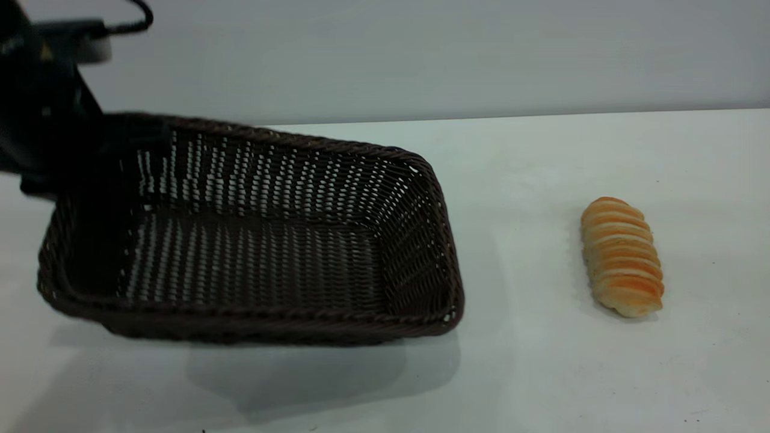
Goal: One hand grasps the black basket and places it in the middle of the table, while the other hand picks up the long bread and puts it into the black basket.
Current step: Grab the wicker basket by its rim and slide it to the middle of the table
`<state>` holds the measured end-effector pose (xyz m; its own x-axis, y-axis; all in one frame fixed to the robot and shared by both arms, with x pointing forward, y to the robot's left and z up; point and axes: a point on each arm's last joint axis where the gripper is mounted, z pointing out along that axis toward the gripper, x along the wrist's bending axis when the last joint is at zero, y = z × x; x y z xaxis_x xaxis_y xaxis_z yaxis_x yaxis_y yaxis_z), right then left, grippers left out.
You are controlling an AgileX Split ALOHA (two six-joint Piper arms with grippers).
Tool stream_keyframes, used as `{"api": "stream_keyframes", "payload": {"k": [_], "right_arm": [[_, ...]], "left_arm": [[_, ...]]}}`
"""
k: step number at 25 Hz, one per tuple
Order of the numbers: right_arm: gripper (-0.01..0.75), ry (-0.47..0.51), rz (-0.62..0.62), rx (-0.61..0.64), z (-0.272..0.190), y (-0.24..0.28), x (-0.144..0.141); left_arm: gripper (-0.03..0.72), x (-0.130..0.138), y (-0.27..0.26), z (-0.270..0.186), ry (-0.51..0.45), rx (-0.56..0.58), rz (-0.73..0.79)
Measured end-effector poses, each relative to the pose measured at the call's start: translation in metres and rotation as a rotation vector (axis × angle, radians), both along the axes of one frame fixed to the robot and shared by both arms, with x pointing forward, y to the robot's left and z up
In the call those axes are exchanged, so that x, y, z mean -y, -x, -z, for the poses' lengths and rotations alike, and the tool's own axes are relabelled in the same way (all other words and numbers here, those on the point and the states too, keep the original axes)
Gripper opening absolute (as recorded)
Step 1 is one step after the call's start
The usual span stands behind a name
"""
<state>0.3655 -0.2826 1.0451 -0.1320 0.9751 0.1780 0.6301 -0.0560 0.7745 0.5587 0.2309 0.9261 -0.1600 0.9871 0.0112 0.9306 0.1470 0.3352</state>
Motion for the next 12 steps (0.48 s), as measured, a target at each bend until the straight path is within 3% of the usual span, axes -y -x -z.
{"api": "stream_keyframes", "payload": {"k": [6, 12], "right_arm": [[0.412, 0.000, -0.003, -0.001, 0.000, 0.000, 0.000], [0.412, 0.004, -0.011, -0.007, 0.001, 0.001, -0.001]], "left_arm": [[0.134, 0.009, -0.013, -0.001, 0.007, 0.018, 0.030], [0.134, 0.020, -0.018, 0.018, 0.109, 0.007, 0.049]]}}
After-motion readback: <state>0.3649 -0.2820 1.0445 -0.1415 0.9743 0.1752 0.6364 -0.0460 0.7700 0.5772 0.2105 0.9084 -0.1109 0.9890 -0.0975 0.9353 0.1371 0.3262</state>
